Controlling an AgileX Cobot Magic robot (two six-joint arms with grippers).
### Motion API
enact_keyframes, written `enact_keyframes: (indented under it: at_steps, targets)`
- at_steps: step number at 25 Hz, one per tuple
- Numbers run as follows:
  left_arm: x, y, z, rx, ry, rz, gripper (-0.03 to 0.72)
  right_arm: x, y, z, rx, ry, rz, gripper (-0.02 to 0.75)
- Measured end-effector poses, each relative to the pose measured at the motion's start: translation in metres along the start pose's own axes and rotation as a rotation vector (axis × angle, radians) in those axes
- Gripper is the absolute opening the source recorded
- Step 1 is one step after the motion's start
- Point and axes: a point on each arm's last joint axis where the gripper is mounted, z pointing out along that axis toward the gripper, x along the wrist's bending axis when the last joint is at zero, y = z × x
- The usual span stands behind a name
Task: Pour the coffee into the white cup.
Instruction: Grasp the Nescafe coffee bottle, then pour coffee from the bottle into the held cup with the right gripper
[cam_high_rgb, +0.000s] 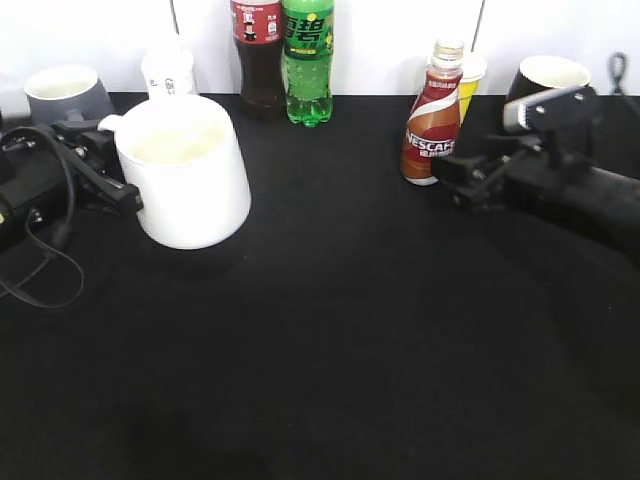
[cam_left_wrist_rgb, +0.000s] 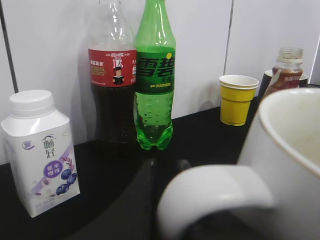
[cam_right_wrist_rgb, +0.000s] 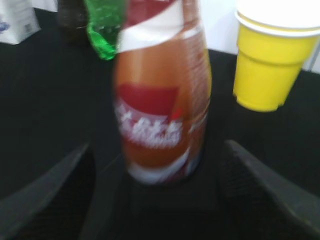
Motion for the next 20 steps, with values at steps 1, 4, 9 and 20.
enact_keyframes:
  at_steps: [1,4,9,20]
  targets:
    - [0.000,0.000,0.000,0.000,0.000,0.000,0.072,-0.003,-0.001,0.007,-0.005,0.004,-0.005,0.586]
    - [0.000,0.000,0.000,0.000,0.000,0.000,0.071,-0.007,-0.006,0.031,-0.008,0.059,-0.027,0.586]
    - [0.000,0.000,0.000,0.000,0.000,0.000,0.071,-0.010,-0.002,0.067,-0.058,0.100,-0.048,0.586]
    - [-0.001,0.000,0.000,0.002,-0.010,0.004,0.071,-0.007,-0.007,0.079,-0.066,0.119,-0.047,0.517]
